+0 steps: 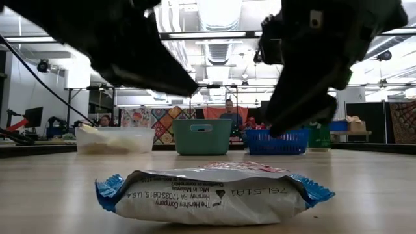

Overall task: Sort candy
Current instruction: Put the red candy into the blue bin

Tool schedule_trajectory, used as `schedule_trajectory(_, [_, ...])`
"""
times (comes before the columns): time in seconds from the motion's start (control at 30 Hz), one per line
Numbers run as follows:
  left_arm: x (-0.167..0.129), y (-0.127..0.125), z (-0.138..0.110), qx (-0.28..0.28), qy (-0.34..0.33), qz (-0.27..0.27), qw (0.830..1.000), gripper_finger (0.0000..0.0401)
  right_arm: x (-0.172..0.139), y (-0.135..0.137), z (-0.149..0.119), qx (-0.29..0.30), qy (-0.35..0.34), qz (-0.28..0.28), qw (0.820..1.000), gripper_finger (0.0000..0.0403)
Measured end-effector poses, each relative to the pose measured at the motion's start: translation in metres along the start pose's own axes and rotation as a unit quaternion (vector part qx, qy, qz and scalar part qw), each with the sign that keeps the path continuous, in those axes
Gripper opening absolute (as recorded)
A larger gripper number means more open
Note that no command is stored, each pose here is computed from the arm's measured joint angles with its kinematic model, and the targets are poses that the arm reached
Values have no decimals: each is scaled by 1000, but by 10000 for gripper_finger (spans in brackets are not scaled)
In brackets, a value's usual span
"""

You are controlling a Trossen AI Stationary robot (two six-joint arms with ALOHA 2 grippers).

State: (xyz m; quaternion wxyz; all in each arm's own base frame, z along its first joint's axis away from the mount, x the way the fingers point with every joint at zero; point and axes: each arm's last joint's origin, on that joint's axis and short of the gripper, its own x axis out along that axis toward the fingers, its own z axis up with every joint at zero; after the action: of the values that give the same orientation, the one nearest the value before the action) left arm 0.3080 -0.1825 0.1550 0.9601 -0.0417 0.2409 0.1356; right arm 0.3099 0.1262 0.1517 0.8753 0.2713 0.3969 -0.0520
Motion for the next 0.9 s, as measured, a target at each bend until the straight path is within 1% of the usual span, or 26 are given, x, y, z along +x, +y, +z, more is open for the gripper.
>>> schedule_trajectory(0.13, [18,-2,-16,3,8,-2,1000,25,1,-5,-5,34,14,1,999,171])
schedule_trajectory(0.2, [25,-3,-24,4,9,0,1000,8,2,-8,-7,47,16,-5,999,171])
schedule_trajectory(0.33, [39,-4,-36,0,10,2,1000,13,5,-9,-8,57,15,-6,998,171])
schedule_trajectory(0.5, [51,-1,-44,-9,10,0,1000,2,9,-13,-6,65,15,-13,998,171])
schedule_trajectory(0.77, [57,1,-51,-22,23,0,999,1,21,-22,-9,74,21,-30,997,171])
schedule_trajectory(0.9, [59,1,-55,-37,24,6,999,0,26,-20,-8,77,8,-13,997,171])
